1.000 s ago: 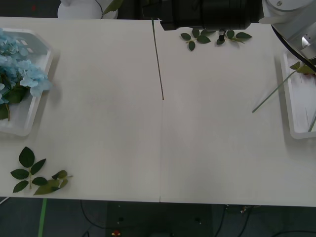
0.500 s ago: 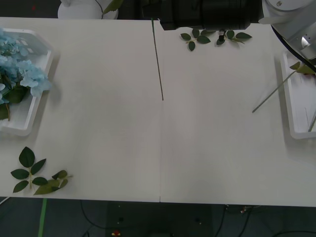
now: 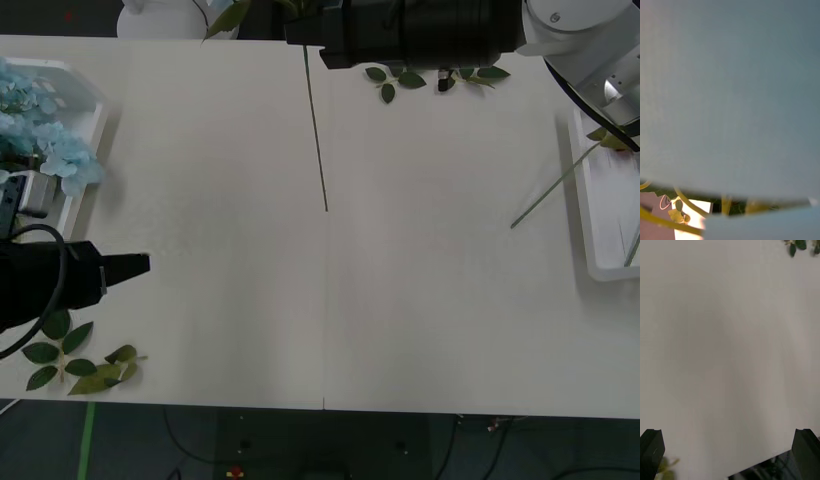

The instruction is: Place the red flowers into the right box and the blue flowers into the left box. If a person shows an open palm, hand one flower to the person first, then continue sorting.

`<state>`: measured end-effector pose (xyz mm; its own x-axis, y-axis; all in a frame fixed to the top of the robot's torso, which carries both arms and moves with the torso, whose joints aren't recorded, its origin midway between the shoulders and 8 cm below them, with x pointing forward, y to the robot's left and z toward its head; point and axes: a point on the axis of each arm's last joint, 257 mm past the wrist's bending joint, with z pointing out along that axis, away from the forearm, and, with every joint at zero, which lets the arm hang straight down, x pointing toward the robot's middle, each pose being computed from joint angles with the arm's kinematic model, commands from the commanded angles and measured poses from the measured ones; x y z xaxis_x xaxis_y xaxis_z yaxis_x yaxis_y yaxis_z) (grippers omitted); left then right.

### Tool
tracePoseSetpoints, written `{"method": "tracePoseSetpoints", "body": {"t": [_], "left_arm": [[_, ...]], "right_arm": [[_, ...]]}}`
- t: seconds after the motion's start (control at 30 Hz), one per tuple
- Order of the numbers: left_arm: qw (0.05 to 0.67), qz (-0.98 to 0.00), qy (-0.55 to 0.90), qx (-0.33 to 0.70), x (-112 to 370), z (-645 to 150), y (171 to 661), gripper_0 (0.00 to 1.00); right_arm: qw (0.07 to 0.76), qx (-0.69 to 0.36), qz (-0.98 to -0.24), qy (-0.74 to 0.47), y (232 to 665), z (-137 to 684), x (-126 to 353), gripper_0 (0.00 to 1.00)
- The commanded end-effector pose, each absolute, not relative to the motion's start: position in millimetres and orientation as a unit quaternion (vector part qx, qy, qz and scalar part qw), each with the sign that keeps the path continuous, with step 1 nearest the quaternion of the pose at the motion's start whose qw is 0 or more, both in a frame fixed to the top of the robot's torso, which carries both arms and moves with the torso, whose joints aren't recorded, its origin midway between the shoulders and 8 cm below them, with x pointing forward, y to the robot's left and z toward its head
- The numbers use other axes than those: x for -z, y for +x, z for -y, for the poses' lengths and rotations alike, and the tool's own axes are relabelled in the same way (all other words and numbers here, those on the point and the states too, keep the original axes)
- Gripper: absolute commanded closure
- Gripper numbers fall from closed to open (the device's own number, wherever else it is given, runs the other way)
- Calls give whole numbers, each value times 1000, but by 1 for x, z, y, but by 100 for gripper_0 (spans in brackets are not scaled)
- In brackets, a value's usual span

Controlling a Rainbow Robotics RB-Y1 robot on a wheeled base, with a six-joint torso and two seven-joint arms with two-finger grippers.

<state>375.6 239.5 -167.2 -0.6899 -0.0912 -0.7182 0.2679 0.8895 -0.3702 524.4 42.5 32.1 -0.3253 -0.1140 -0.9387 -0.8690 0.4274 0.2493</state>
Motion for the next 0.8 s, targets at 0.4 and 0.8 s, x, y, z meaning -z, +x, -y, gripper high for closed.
{"method": "tracePoseSetpoints", "body": {"t": [0.4, 0.8], "left_arm": [[483, -803, 44, 348, 91, -92, 443, 0], [493, -776, 10, 394, 91, -42, 480, 0]], "right_arm": [[460, -427, -694, -352, 509, -62, -43, 100], [461, -426, -694, -353, 509, -62, -43, 100]]}}
